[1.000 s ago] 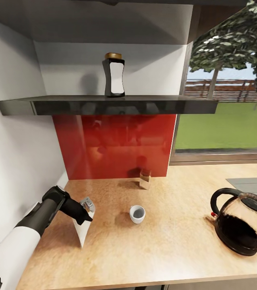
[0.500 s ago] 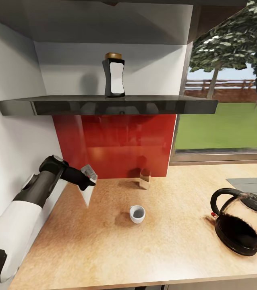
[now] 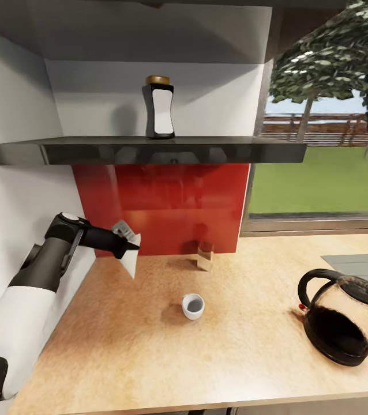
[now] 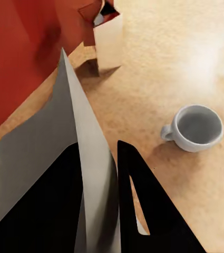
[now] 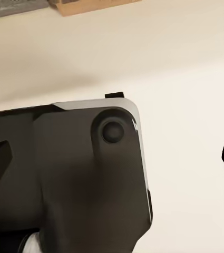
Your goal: Set up a coffee station on the kitchen countertop: keep the coffee maker on the countertop, move the bottle of coffee from the kitchen shelf to the counter next to the coffee maker, place a paper coffee filter on top of the coffee maker, put the saucer next to the coffee maker with the coffee cup on the saucer, and place the electric kettle next to the coffee maker.
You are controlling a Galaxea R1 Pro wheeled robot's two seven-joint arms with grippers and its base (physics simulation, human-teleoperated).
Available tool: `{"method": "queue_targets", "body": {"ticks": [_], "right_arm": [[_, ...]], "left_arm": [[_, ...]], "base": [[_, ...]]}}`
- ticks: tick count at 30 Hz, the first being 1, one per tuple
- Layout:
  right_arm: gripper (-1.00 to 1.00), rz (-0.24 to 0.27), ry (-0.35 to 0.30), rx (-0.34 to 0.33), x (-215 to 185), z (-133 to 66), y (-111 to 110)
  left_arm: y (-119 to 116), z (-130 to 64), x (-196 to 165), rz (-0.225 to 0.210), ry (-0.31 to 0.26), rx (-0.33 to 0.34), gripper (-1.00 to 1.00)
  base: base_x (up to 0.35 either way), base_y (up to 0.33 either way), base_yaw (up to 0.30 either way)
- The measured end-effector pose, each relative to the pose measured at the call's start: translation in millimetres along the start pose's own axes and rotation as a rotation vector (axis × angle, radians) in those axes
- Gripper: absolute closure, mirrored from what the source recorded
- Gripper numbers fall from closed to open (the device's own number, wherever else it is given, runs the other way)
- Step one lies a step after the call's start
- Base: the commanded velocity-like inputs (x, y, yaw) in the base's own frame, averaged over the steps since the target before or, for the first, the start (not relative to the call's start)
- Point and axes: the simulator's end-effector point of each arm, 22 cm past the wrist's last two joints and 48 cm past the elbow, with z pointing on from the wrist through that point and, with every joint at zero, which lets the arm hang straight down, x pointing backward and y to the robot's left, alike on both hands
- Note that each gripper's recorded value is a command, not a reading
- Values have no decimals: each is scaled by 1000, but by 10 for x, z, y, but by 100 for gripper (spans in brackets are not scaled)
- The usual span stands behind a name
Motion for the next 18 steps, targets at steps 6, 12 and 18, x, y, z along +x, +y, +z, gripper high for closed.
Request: {"method": "queue_targets", "body": {"ticks": [6,12,18], "right_arm": [[-100,0,-1,0,-8,1,-7],[-100,1,-5,0,-22,2,-5],[-100,1,-9,-1,-37,3,-3]], "left_arm": [[-3,-2,1,-7,-3,1,100],[-10,-18,-19,-6,-7,0,100],[-9,-39,-54,0,-9,-5,100]], "base": [[-169,-240,-126],[-216,-216,-223],[-231,-200,-240]]}}
